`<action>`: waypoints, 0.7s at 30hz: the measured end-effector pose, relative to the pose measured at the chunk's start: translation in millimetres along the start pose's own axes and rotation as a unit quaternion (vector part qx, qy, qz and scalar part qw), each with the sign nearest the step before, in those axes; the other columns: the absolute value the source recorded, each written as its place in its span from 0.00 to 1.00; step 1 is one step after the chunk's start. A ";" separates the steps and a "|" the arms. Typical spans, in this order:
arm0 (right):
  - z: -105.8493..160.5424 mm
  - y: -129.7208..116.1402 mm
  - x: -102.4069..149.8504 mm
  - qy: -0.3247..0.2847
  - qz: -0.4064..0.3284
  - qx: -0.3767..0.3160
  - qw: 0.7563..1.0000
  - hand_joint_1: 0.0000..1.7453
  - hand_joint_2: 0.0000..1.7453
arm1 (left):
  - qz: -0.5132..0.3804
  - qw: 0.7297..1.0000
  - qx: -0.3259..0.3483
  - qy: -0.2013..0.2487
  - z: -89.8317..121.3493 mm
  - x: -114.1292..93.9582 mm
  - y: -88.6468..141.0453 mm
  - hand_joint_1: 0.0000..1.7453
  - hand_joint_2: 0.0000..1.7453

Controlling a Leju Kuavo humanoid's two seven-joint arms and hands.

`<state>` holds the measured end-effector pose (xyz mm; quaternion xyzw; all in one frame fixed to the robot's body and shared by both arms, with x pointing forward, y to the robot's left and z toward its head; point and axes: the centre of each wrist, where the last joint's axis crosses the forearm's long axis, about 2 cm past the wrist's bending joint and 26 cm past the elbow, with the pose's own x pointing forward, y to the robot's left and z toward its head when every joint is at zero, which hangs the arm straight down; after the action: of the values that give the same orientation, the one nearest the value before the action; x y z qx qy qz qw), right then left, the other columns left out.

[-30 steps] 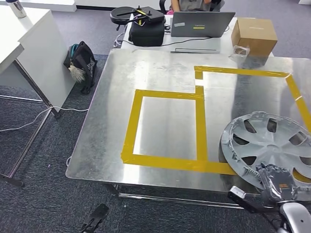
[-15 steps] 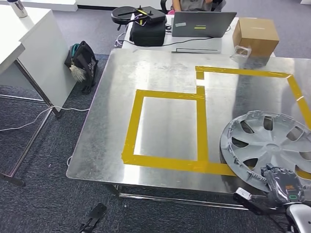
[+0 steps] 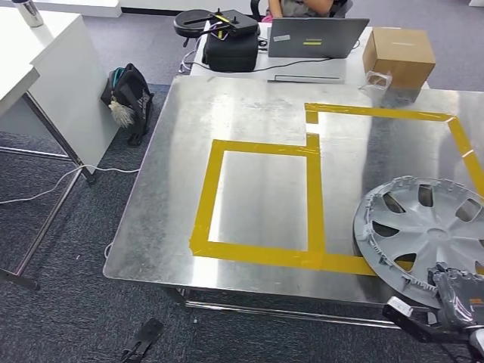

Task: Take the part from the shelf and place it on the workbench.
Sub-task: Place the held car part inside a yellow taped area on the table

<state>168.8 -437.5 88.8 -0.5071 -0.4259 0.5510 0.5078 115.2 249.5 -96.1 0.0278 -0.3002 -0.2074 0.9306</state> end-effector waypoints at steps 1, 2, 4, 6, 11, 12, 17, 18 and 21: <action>0.3 0.1 -0.7 0.000 0.000 0.000 1.000 1.00 1.00 | -0.001 1.000 0.001 0.000 0.0 -0.2 0.2 0.00 1.00; 0.6 0.3 -1.5 0.000 0.001 0.001 1.000 1.00 1.00 | -0.002 1.000 0.003 0.000 0.1 -0.4 0.3 0.00 1.00; 1.4 0.7 -3.3 -0.001 0.004 0.001 1.000 1.00 1.00 | -0.004 1.000 0.006 -0.001 0.2 -0.7 0.5 0.00 1.00; 2.2 1.1 -5.4 -0.001 0.006 0.001 1.000 1.00 1.00 | -0.006 1.000 0.011 -0.001 0.3 -0.9 0.7 0.00 1.00; 4.4 2.2 -10.0 0.000 0.008 0.003 1.000 0.73 1.00 | -0.011 1.000 0.017 0.007 0.4 -1.4 1.4 0.00 1.00; 4.8 2.3 -10.6 0.001 0.009 0.003 1.000 0.48 1.00 | -0.013 1.000 0.017 0.009 0.4 -1.5 1.5 0.00 1.00; 5.3 2.4 -11.4 0.004 0.012 0.001 1.000 0.00 1.00 | -0.014 1.000 0.023 0.012 0.5 -1.8 1.6 0.00 0.25; 5.5 2.5 -11.3 0.004 0.012 0.001 1.000 0.00 1.00 | -0.013 1.000 0.024 0.012 0.6 -1.8 1.6 0.00 0.00; 6.5 3.1 -11.4 0.009 0.012 -0.001 1.000 0.00 1.00 | -0.014 0.999 0.029 0.016 0.6 -1.9 1.8 0.00 0.00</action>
<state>161.7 -448.9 88.0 -0.5174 -0.4161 0.5522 0.5042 114.1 251.9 -96.4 0.0624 -0.2907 -0.2114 0.9311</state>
